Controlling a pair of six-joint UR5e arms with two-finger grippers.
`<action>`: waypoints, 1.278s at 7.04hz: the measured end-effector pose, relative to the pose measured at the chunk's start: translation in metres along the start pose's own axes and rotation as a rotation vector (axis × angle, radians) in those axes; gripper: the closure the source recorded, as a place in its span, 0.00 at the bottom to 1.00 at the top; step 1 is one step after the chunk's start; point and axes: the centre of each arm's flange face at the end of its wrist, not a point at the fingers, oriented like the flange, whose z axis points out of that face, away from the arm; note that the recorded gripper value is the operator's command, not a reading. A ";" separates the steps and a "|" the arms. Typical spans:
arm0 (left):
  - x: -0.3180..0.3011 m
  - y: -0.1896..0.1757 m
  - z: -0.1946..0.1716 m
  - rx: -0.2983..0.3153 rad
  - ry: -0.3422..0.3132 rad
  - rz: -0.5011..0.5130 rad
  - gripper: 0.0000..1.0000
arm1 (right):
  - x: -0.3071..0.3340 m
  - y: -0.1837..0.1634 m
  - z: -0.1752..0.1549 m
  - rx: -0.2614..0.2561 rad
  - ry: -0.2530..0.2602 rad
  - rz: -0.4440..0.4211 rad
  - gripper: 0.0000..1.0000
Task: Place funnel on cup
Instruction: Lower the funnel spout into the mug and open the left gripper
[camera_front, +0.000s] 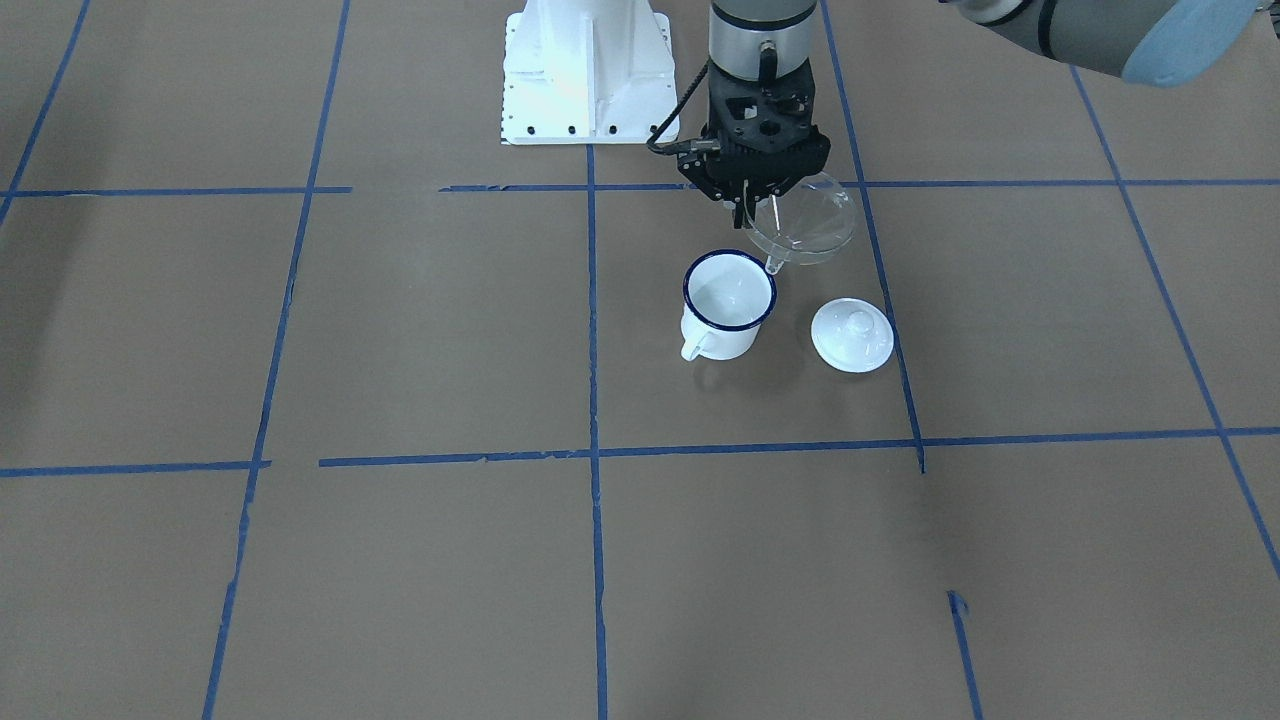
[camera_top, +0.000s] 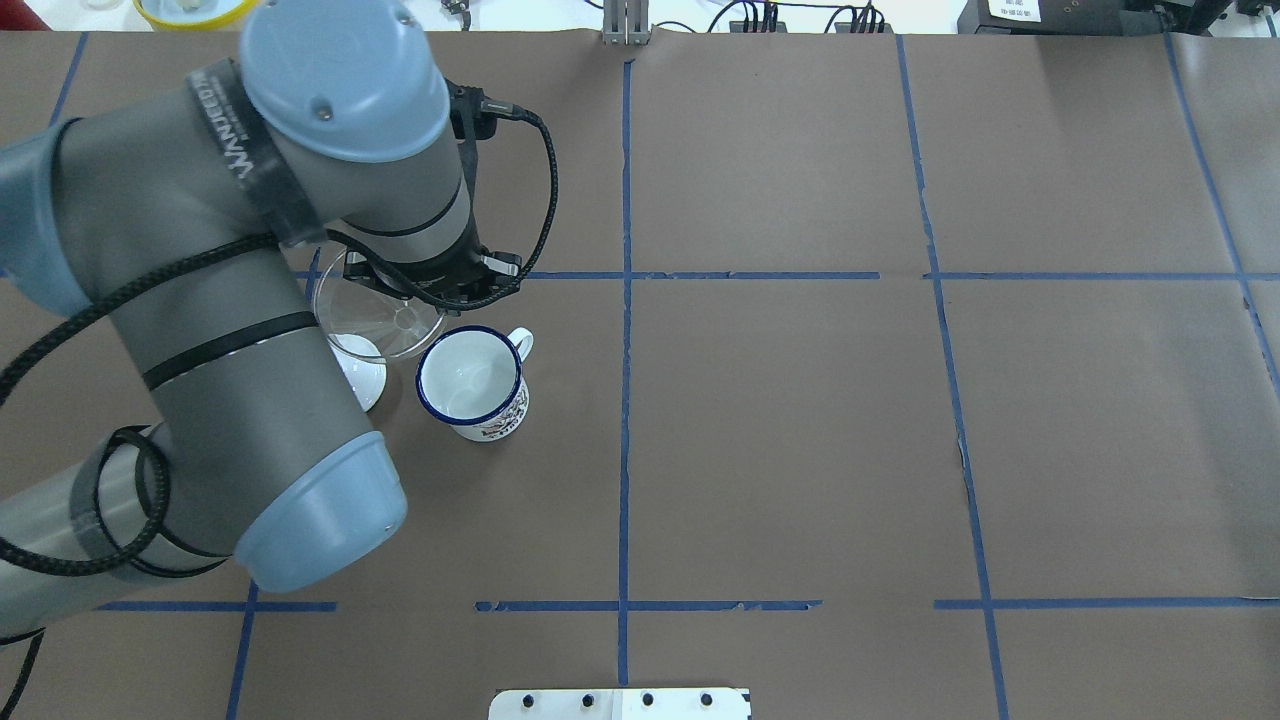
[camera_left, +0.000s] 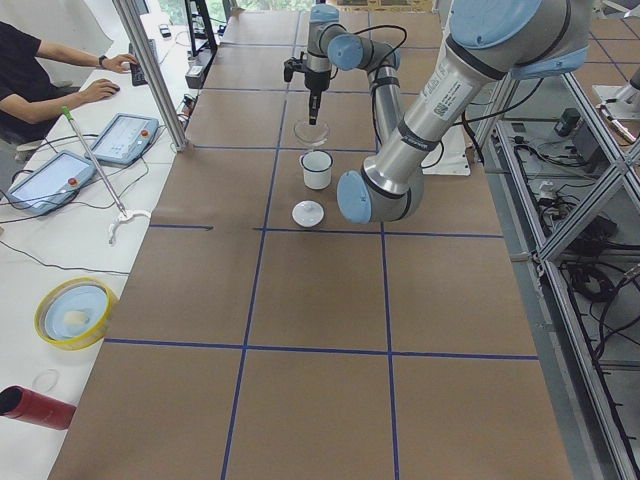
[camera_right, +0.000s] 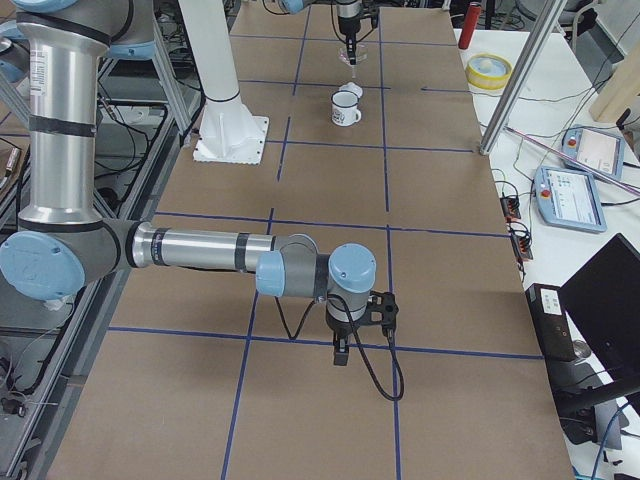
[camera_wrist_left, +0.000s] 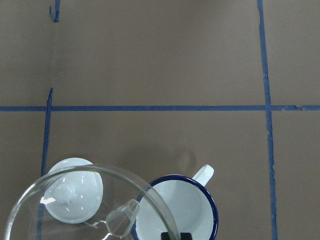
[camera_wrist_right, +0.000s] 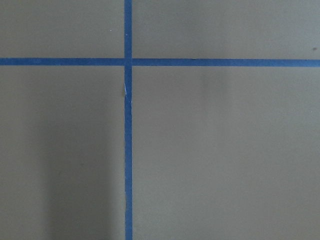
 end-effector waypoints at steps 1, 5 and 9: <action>0.011 -0.005 0.003 -0.020 -0.031 0.041 1.00 | 0.000 0.000 0.000 0.000 0.000 0.000 0.00; 0.044 -0.025 0.048 -0.086 -0.091 0.210 1.00 | 0.000 0.000 0.000 0.000 0.000 0.000 0.00; 0.062 0.001 0.071 -0.132 -0.083 0.258 1.00 | 0.000 0.000 0.000 0.000 0.000 0.000 0.00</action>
